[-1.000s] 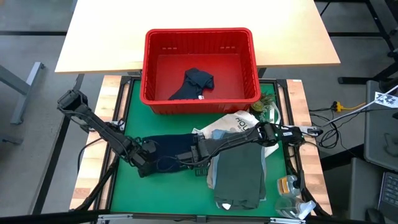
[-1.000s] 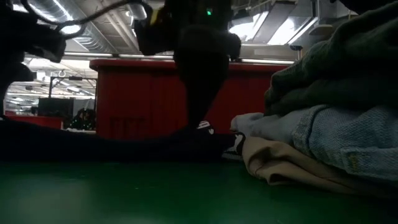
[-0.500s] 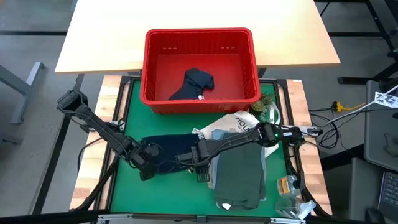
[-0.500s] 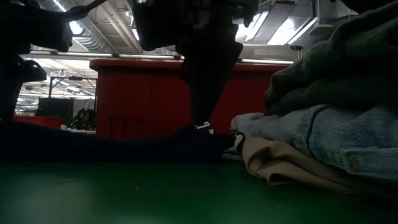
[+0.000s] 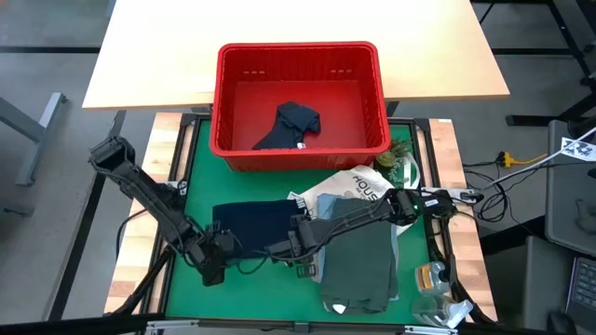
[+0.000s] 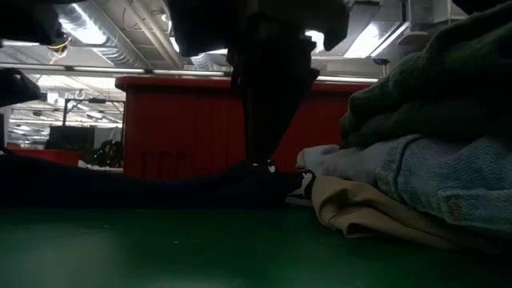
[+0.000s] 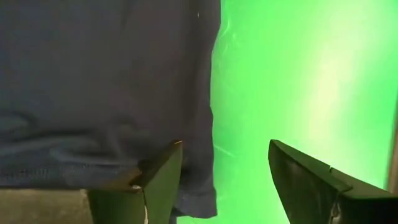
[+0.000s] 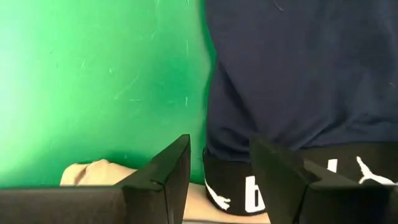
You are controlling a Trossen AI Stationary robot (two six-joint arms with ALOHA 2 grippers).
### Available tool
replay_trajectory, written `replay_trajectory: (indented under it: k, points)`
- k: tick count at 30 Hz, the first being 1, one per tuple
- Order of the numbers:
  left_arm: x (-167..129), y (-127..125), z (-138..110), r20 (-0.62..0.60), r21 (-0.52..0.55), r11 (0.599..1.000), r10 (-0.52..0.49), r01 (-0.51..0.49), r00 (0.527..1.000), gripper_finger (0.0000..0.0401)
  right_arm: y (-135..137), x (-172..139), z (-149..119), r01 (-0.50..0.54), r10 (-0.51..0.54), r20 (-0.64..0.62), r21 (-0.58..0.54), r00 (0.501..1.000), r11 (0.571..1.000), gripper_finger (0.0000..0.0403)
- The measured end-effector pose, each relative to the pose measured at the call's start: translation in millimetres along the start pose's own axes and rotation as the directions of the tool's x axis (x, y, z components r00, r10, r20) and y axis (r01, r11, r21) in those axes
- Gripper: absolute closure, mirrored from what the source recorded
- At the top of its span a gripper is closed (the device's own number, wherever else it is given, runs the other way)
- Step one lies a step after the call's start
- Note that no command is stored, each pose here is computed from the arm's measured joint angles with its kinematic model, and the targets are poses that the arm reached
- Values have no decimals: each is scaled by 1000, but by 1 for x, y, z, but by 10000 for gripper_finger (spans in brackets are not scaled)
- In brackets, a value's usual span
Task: Fold Laundry from Bin
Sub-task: Stack the dark blue boxer on top of the green polo shirt
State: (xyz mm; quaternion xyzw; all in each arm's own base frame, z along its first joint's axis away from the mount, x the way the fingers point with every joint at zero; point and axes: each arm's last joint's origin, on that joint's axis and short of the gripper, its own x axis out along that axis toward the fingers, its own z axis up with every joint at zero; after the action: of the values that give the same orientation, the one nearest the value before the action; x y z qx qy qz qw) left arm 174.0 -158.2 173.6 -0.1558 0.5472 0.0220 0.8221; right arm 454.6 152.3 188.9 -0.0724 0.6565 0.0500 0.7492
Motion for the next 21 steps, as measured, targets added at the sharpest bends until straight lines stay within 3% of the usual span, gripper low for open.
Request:
replay_trajectory:
  k: [14,21]
  points:
    - [40,-1,-14,45,83,968,234,-237,971,173,0,37,-7,38,-38,-15,-3,999,999,238]
    - [46,2,-11,33,69,963,259,-261,965,192,-1,42,-10,64,-64,-16,-5,998,998,242]
